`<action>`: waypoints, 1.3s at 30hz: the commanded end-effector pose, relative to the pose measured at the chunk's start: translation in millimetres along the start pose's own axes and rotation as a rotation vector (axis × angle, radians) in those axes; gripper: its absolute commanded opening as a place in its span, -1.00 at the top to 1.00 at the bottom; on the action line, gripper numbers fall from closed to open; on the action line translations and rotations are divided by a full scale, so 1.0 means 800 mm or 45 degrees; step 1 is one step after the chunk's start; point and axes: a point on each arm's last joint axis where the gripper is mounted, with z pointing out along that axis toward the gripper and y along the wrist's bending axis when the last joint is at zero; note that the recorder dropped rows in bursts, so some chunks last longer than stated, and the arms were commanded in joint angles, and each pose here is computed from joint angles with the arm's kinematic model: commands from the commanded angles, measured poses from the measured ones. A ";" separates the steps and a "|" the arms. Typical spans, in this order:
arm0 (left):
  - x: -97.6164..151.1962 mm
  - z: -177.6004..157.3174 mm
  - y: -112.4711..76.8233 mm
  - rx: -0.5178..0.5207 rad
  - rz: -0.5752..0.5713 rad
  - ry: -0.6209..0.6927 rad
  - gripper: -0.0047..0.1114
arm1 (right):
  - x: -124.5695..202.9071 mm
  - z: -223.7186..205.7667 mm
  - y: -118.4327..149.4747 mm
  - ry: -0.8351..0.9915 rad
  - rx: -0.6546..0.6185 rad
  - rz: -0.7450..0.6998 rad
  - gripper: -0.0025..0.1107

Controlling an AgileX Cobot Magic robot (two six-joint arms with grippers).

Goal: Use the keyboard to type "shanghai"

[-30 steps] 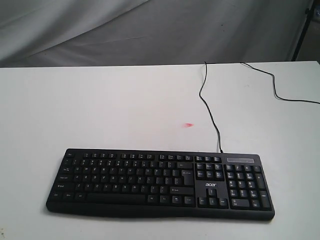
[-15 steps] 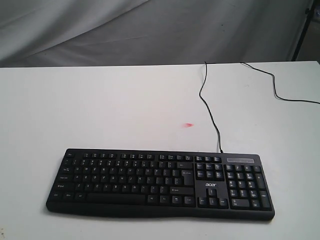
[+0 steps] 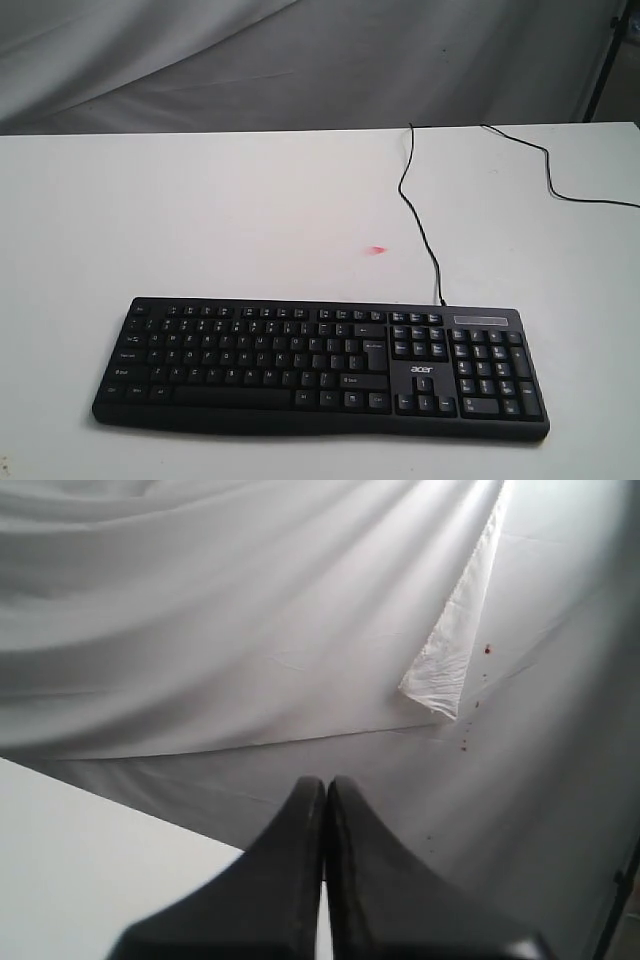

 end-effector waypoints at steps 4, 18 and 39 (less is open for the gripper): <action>0.002 0.001 -0.001 0.006 -0.004 0.005 0.91 | 0.021 -0.029 0.003 -0.078 0.014 0.102 0.96; 0.002 0.001 -0.001 0.006 -0.004 0.005 0.91 | 0.073 -0.016 0.011 0.097 0.146 -0.090 0.96; 0.002 0.001 -0.001 0.006 -0.004 0.005 0.91 | 0.127 -0.010 0.030 0.277 0.040 0.068 0.96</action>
